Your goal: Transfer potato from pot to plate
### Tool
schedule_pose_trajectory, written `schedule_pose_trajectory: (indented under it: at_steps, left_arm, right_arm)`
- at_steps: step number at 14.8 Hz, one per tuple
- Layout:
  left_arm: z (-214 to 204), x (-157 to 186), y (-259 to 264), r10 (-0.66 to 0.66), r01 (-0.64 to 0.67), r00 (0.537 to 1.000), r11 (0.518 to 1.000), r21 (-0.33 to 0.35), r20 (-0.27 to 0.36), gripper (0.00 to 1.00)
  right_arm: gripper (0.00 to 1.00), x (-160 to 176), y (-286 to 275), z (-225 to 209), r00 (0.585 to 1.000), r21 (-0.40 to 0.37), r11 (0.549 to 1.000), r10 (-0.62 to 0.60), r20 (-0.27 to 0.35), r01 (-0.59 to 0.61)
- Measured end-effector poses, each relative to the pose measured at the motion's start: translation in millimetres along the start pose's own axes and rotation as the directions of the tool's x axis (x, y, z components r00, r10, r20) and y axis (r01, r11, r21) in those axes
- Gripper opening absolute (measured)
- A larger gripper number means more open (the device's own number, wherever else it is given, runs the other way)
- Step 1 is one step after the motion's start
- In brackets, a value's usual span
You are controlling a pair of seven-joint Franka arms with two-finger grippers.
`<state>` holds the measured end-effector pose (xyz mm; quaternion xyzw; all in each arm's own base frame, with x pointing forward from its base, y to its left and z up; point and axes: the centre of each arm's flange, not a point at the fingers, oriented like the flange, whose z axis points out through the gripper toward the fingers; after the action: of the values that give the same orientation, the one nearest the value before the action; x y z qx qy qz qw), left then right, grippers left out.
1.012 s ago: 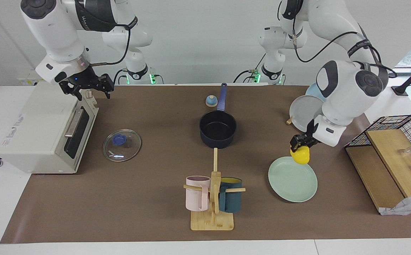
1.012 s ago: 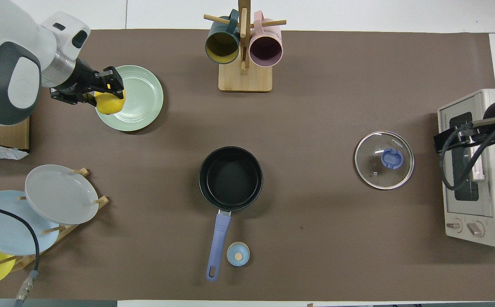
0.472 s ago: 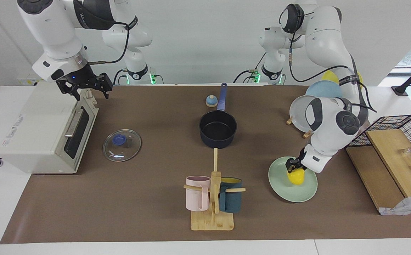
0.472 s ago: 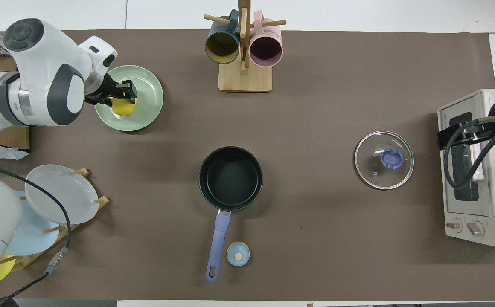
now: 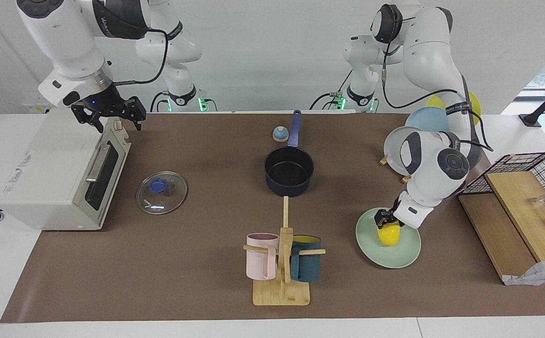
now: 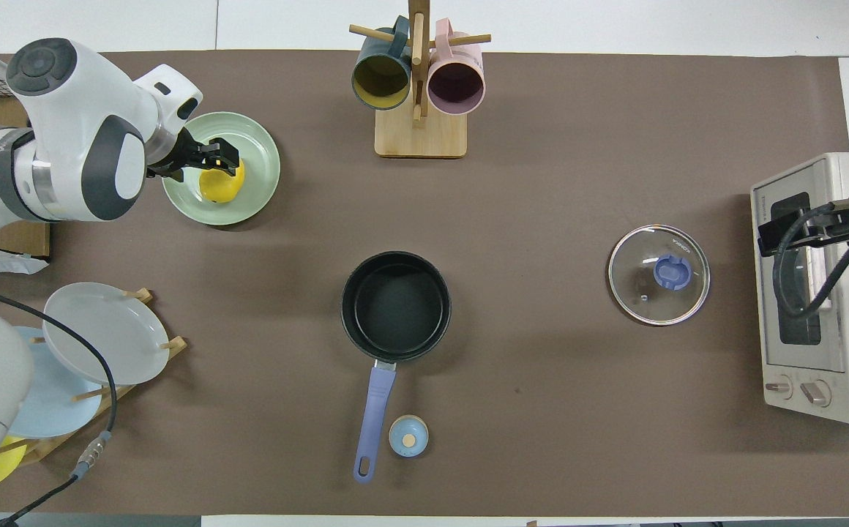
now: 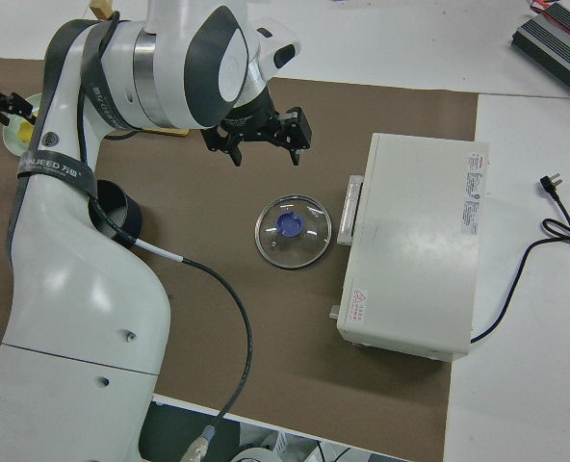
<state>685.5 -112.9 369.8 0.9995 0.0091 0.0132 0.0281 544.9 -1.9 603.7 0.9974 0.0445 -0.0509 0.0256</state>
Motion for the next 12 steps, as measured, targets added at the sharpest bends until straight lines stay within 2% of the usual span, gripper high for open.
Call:
schedule_pose_trajectory:
  at_steps: [2, 4, 7, 9, 12]
  left_arm:
    - [-50, -2, -6, -0.008, 0.007, 0.999, 1.0, -0.006, -0.05, 1.0]
    - [-111, -17, -18, -0.023, 0.022, 0.998, 1.0, -0.004, -0.062, 1.0]
    - [-207, -64, -34, -0.039, 0.04, 0.998, 0.999, 0.004, -0.042, 1.0]
    - [-256, -101, -35, -0.036, 0.036, 0.999, 0.999, 0.01, -0.021, 1.0]
    - [-285, -140, -37, -0.034, 0.033, 0.999, 0.999, 0.021, 0.031, 1.0]
  right_arm:
    - [1.0, 0, -1, 0, 1.0, 0.002, 1.0, -0.001, 0.0, 0.001]
    - [1.0, 0, -2, 0, 1.0, 0.02, 1.0, -0.001, -0.002, 0.002]
    - [1.0, 0, -5, -1, 1.0, 0.052, 0.999, -0.002, -0.006, 0.002]
    - [1.0, 0, -5, -1, 1.0, 0.053, 0.999, -0.002, -0.006, 0.002]
    - [1.0, 0, -5, -1, 1.0, 0.053, 0.999, -0.002, -0.007, 0.002]
